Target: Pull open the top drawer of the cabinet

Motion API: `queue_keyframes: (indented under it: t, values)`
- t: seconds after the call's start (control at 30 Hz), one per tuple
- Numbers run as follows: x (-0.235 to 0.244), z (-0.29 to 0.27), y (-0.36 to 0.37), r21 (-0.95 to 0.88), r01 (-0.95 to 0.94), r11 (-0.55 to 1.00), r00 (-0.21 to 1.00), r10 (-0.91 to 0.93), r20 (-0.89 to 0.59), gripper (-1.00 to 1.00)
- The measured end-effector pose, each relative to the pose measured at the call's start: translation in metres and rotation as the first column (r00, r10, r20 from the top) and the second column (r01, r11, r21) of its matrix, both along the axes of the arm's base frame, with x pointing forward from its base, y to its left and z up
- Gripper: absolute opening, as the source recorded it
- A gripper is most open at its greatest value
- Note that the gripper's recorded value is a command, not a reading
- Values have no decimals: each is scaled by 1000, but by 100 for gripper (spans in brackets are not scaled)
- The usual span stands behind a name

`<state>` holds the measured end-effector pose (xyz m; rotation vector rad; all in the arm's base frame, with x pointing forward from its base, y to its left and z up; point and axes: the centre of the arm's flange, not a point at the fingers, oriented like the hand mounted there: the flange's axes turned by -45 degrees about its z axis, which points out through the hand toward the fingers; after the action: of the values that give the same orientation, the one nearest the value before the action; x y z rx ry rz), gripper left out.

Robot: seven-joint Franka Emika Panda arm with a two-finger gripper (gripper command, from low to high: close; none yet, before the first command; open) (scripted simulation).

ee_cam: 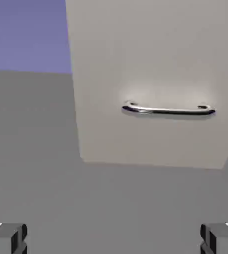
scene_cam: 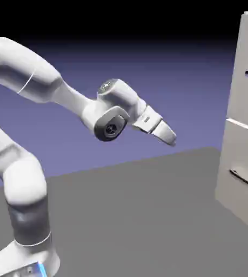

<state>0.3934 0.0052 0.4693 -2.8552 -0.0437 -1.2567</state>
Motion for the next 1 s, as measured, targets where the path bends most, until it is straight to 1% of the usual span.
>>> queue_keyframes:
  t: [0.23, 0.47, 0.7, 1.0]
  values:
    - [23, 57, -5, 250, 35, 968, 987, -72, 143, 0]
    - [47, 99, -21, 490, 52, 870, 960, -178, 215, 0]
    - [76, 125, -43, 691, 65, 720, 929, -296, 221, 0]
    - [119, 136, -70, 869, 84, 488, 884, -438, 161, 0]
